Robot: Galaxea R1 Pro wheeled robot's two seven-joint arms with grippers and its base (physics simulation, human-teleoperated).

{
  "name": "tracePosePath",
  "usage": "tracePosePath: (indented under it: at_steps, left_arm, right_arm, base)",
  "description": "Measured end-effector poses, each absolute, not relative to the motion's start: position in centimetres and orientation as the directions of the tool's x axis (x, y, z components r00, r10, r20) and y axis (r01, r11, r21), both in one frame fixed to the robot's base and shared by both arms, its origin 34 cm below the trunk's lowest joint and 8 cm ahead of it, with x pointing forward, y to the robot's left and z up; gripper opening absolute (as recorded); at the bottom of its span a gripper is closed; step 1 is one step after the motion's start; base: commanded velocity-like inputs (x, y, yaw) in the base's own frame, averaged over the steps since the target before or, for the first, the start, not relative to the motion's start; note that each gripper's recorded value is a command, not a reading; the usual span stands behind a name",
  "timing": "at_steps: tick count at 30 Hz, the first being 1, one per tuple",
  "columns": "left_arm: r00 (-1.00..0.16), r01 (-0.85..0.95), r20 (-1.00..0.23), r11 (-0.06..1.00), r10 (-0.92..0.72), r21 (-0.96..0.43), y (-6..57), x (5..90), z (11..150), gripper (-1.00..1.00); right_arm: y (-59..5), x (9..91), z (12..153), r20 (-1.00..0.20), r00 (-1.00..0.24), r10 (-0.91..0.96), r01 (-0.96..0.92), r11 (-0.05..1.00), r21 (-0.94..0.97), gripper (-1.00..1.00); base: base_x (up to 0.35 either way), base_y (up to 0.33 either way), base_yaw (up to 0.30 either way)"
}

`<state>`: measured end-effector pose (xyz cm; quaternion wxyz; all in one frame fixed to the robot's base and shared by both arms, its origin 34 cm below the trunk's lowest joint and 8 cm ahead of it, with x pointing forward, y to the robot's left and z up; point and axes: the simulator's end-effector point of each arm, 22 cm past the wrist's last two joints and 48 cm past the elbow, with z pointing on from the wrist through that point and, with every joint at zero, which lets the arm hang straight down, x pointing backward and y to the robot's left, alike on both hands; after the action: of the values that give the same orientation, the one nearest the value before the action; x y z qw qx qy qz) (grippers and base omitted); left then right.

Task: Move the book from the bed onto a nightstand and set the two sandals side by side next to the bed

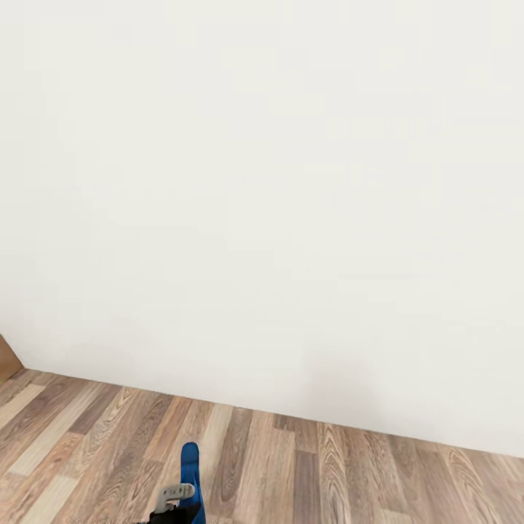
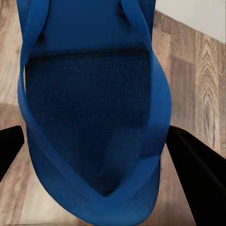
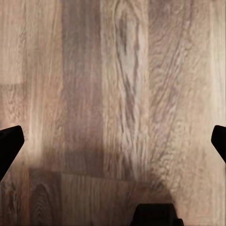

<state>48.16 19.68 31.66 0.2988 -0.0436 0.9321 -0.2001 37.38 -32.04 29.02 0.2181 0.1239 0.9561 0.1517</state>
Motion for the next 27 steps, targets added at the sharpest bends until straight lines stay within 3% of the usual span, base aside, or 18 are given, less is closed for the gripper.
tracePosePath:
  at_steps: [10, 27]
  left_arm:
    - [-0.818, 0.040, -0.539, 0.916, -0.200, -0.400, 19.54, 48.09, 31.65, -1.00]
    - [-0.819, 0.040, -0.539, 0.916, -0.200, -0.400, 19.54, 48.09, 31.64, -1.00]
  right_arm:
    - [-32.04, 37.38, 29.03, -0.380, -0.874, 0.302, 0.170, 0.924, 0.344, 1.00]
    - [-32.05, 37.37, 29.01, -0.379, -0.875, 0.302, 0.170, 0.924, 0.343, 1.00]
  base:
    - [0.156, -0.141, 0.285]
    - [0.010, -0.009, 0.285]
